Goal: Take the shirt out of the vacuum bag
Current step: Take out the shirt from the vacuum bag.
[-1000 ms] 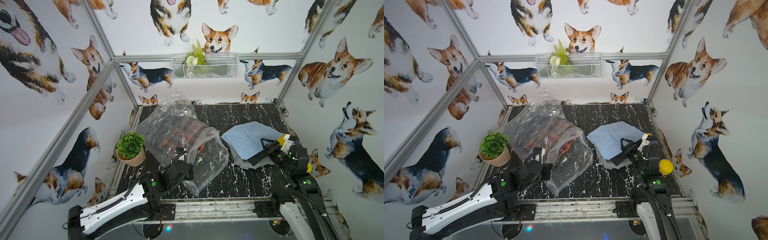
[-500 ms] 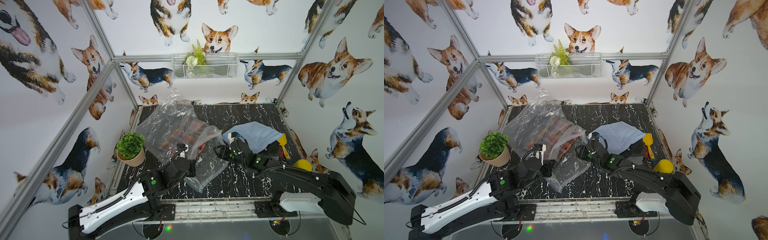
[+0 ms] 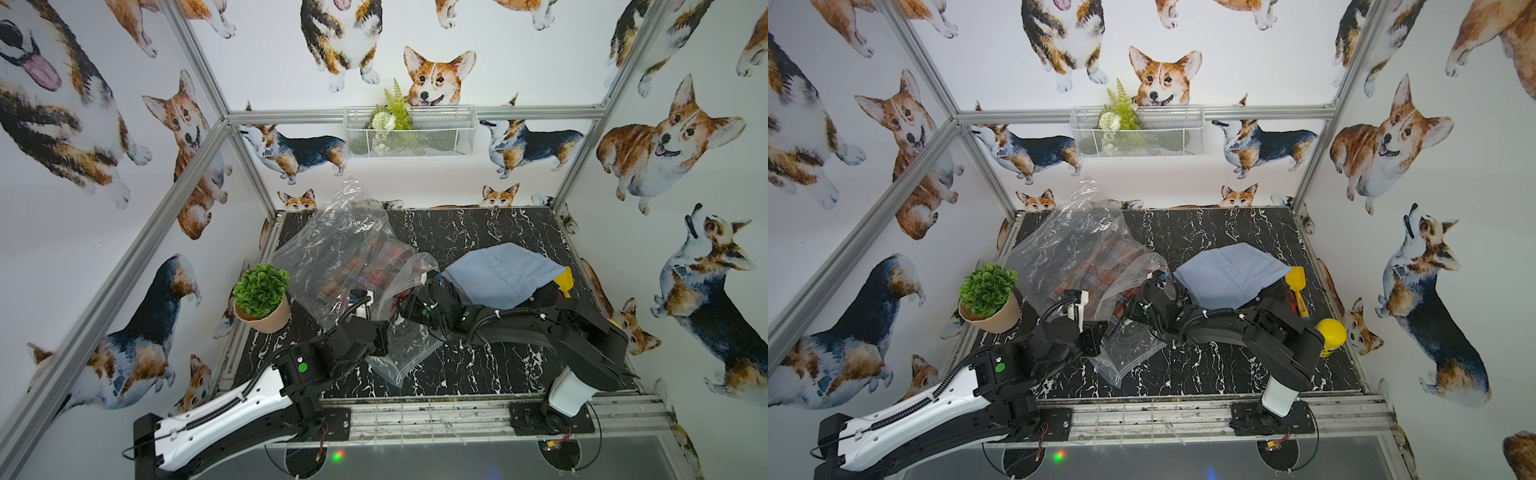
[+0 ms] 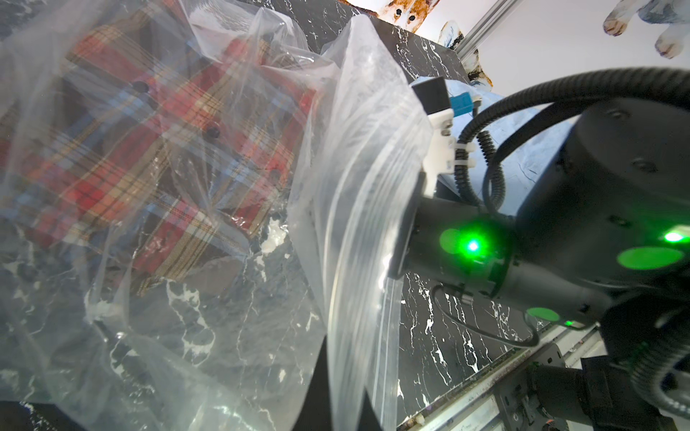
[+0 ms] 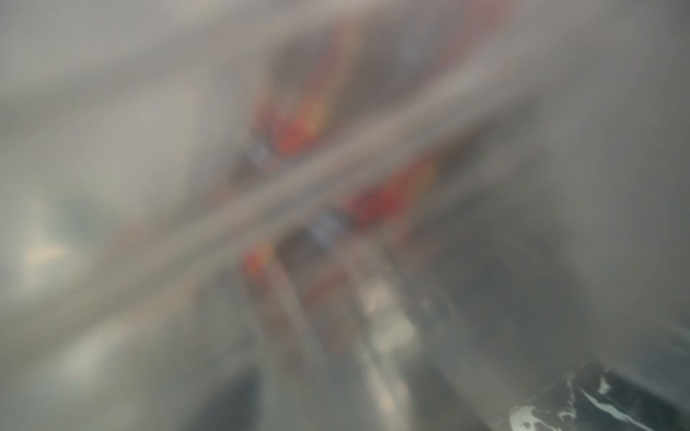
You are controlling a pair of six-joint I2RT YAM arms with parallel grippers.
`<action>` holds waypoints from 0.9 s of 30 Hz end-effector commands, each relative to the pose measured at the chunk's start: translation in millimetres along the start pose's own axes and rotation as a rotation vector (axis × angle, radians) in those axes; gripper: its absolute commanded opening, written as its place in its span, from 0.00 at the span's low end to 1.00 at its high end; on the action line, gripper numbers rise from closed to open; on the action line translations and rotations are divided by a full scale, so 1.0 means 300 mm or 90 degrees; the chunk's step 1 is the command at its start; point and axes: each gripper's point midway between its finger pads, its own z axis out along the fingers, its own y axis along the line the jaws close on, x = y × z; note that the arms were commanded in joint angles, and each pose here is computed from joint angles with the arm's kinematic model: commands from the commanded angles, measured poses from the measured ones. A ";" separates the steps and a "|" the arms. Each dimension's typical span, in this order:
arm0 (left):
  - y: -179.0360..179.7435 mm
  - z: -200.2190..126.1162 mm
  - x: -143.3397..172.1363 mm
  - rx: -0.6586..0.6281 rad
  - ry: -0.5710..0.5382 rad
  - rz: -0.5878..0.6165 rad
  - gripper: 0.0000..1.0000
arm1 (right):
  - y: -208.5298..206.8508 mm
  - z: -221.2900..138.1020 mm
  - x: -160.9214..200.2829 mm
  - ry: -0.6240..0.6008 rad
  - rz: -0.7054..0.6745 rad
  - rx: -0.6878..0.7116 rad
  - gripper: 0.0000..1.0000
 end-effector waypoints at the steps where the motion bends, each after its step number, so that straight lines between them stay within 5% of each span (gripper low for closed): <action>1: 0.000 0.000 -0.011 -0.004 -0.009 -0.002 0.00 | 0.035 0.041 -0.014 -0.019 0.039 -0.028 0.62; 27: 0.024 -0.006 0.002 -0.013 -0.008 -0.005 0.00 | -0.091 0.315 -0.024 -0.033 0.167 -0.028 0.66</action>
